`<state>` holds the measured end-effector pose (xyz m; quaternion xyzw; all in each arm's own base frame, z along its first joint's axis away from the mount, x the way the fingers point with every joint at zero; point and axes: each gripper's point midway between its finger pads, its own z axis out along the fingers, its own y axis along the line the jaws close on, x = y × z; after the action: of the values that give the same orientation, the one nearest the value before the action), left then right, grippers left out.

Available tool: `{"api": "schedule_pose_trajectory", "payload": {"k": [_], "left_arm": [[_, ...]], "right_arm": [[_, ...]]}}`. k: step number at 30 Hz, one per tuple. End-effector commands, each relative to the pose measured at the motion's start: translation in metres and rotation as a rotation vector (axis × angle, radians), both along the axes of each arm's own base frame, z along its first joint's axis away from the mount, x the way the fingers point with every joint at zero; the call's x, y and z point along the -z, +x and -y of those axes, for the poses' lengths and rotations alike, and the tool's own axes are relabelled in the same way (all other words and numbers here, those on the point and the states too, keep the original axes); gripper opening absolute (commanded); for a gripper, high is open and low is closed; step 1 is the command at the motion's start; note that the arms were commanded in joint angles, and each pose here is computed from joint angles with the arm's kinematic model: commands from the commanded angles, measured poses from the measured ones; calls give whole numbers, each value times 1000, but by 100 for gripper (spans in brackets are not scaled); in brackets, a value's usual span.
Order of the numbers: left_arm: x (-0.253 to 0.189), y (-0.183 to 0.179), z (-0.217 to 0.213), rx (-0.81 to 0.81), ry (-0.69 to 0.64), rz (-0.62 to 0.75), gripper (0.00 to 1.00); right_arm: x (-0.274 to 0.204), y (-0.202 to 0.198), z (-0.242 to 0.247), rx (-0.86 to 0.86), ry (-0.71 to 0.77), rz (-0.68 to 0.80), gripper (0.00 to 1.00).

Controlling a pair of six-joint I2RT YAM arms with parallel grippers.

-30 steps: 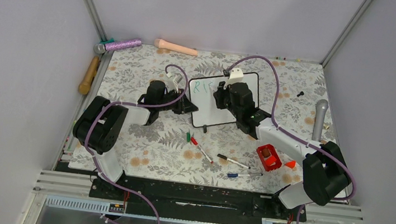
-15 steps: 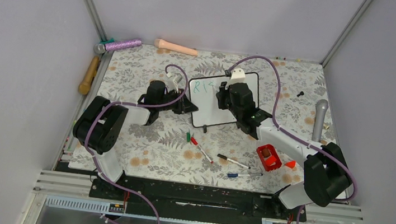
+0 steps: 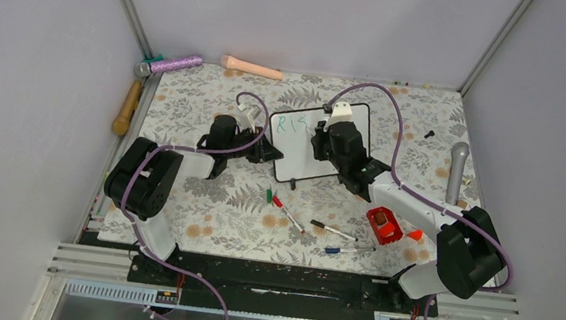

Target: Write a sentence on the whiteboard

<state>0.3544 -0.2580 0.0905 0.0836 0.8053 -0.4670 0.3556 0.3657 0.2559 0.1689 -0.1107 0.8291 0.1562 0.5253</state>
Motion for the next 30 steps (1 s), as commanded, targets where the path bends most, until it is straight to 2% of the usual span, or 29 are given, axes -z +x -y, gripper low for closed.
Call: {"api": "schedule_pose_trajectory", "payload": {"k": [1, 14, 23, 30], "left_arm": [[3, 14, -10, -81, 60, 9, 16], [3, 14, -10, -81, 61, 9, 15], [4, 14, -10, -80, 61, 7, 16], [4, 14, -10, -80, 61, 8, 15]], "right_arm": [[-11, -4, -1, -15, 43, 3, 0], [-12, -3, -18, -86, 63, -19, 0], [-33, -10, -6, -67, 128, 104, 0], [-39, 0, 2, -6, 114, 131, 0]]}}
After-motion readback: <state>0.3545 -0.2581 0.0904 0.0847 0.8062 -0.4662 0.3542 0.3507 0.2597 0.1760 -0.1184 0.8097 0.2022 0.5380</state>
